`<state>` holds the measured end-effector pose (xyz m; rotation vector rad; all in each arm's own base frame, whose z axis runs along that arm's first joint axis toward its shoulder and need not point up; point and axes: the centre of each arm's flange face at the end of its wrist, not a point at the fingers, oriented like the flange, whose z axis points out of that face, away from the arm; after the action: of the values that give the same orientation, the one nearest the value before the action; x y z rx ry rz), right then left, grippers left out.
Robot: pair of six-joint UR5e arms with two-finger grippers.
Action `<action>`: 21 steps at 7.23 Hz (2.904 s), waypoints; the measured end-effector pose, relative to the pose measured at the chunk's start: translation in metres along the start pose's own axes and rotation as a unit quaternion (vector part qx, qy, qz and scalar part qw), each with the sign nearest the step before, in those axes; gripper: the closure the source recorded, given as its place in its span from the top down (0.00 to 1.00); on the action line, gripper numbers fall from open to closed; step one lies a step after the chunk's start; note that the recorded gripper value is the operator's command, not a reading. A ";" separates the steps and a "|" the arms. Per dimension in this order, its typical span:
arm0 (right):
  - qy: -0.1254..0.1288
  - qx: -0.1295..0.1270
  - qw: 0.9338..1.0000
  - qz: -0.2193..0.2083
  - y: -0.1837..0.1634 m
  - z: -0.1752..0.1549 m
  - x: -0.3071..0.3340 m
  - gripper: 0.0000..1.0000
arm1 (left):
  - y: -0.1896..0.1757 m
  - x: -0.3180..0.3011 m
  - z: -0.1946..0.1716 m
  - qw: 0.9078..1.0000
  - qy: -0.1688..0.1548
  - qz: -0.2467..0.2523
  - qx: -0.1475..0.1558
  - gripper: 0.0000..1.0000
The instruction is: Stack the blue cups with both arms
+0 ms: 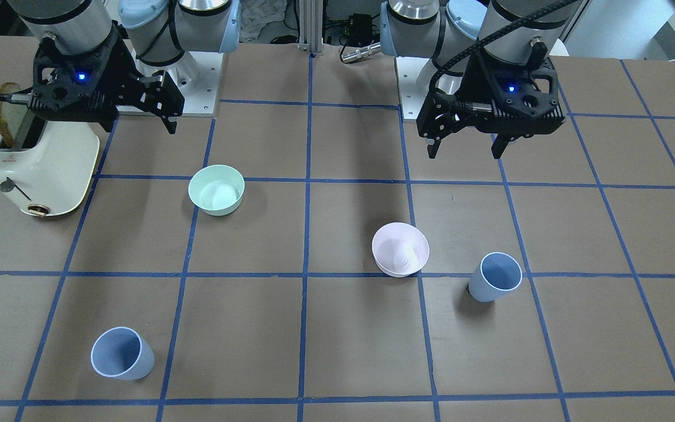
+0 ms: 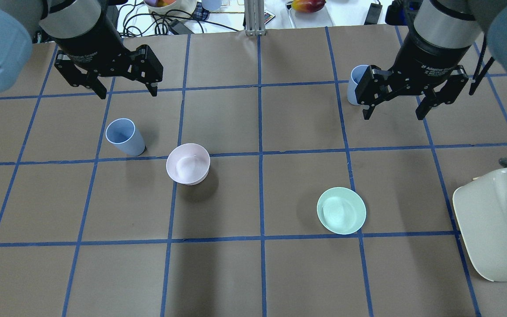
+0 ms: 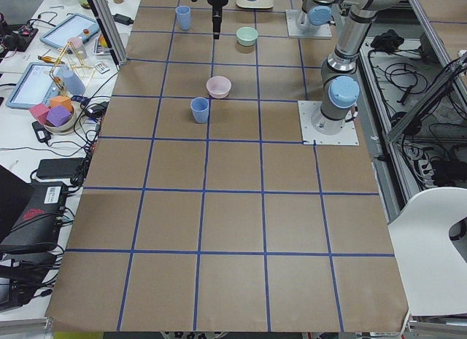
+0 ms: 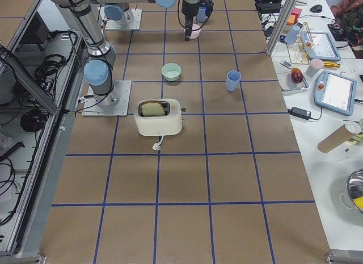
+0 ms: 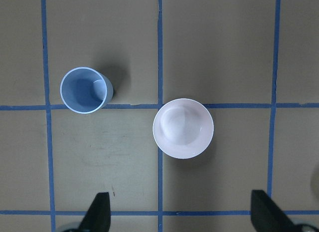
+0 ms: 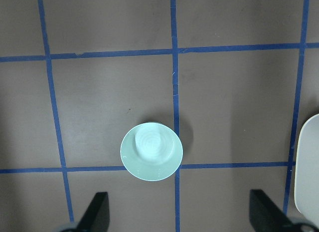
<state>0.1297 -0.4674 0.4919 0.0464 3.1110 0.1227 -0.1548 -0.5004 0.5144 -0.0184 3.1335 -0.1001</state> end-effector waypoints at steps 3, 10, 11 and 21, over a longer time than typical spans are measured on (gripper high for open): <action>0.001 0.001 1.000 0.000 0.000 -0.001 0.000 1.00 | -0.001 0.000 0.002 1.000 0.000 0.001 -0.001 1.00; 0.004 -0.001 1.000 -0.004 -0.002 0.001 0.002 1.00 | -0.094 -0.051 0.136 0.999 -0.002 0.037 -0.009 1.00; 0.006 0.000 1.000 -0.004 -0.003 0.002 0.003 1.00 | -0.105 -0.063 0.175 0.999 -0.003 0.041 -0.014 1.00; -0.035 0.069 0.997 0.025 -0.188 0.081 0.085 1.00 | -0.090 -0.087 0.235 0.996 -0.034 0.038 -0.067 0.00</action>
<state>0.0421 -0.6457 0.3939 0.1298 3.0434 -0.0907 -0.0647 -0.6040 0.2860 0.0960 3.0625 0.1093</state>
